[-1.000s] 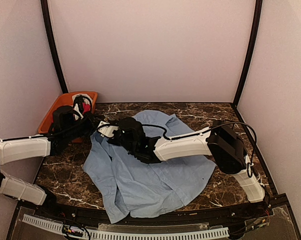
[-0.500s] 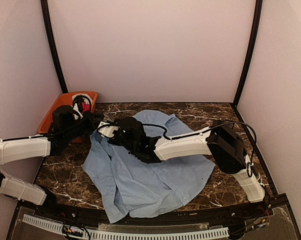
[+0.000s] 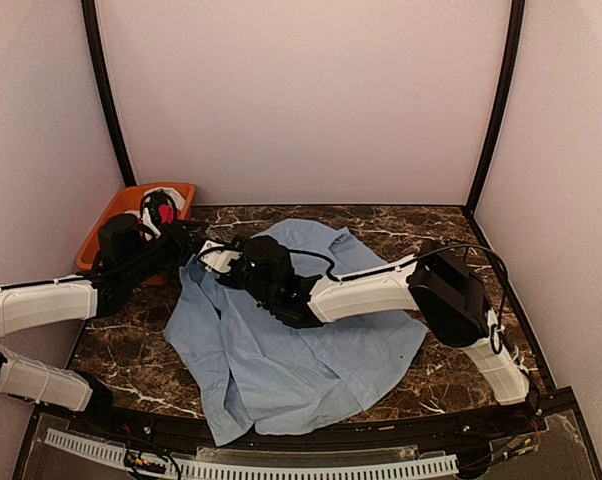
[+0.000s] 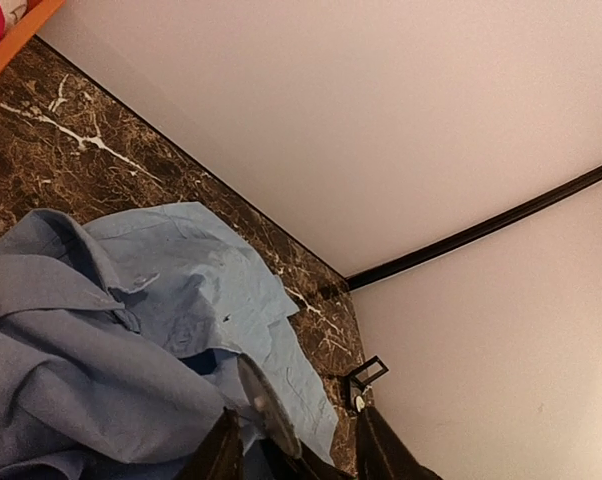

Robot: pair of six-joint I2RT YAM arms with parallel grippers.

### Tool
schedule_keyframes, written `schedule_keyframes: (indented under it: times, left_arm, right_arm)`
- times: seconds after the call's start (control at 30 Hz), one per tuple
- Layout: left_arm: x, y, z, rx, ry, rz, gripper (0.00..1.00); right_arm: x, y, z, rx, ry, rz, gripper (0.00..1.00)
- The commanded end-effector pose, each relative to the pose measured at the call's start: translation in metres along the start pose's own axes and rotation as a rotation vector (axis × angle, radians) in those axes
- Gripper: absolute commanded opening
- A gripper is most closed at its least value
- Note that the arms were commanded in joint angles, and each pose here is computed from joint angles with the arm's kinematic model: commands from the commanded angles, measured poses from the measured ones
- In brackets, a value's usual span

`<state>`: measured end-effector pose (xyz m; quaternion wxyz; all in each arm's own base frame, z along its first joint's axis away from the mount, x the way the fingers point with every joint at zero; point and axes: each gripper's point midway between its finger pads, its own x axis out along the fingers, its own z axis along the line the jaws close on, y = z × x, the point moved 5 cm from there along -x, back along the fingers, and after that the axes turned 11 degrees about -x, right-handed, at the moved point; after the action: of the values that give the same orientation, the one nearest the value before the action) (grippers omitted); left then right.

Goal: Pin the brooch onto the clothing
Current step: Position the brooch on the flattened clothing.

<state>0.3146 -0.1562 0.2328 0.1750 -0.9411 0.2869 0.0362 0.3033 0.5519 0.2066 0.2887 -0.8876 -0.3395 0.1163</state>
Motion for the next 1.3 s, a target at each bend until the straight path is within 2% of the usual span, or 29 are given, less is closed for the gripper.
schedule_keyframes:
  times: [0.0,0.1,0.27,0.53,0.7,1.0,1.17,1.27]
  left_arm:
    - [-0.014,0.001,-0.021,0.028,0.104,-0.008,0.42]
    - [-0.021,-0.002,-0.025,0.042,0.111,-0.035,0.53]
    - [-0.034,-0.010,-0.031,0.094,0.105,-0.093,0.59]
    - [-0.045,-0.010,-0.018,0.165,0.094,-0.143,0.68]
    - [-0.036,0.001,-0.015,0.237,0.157,-0.082,0.70]
    - [-0.016,0.021,-0.039,0.378,0.409,0.056,0.70]
    - [-0.011,0.032,-0.043,0.338,0.575,0.116,0.69]
    - [-0.010,0.036,-0.041,0.309,0.617,0.145,0.66]
  right_arm:
    - [-0.004,0.016,-0.020,0.051,0.029,0.045,0.00]
    - [-0.010,0.011,-0.030,0.098,0.020,0.032,0.00]
    - [-0.025,0.013,-0.049,0.268,-0.046,0.013,0.00]
    - [-0.064,0.023,-0.101,0.742,-0.261,-0.113,0.00]
    - [-0.086,0.016,-0.111,0.922,-0.449,-0.210,0.00]
    - [-0.113,0.010,-0.114,1.077,-0.688,-0.357,0.00]
    - [-0.116,0.013,-0.118,1.153,-0.767,-0.407,0.00]
    - [-0.116,0.022,-0.119,1.231,-0.823,-0.440,0.00]
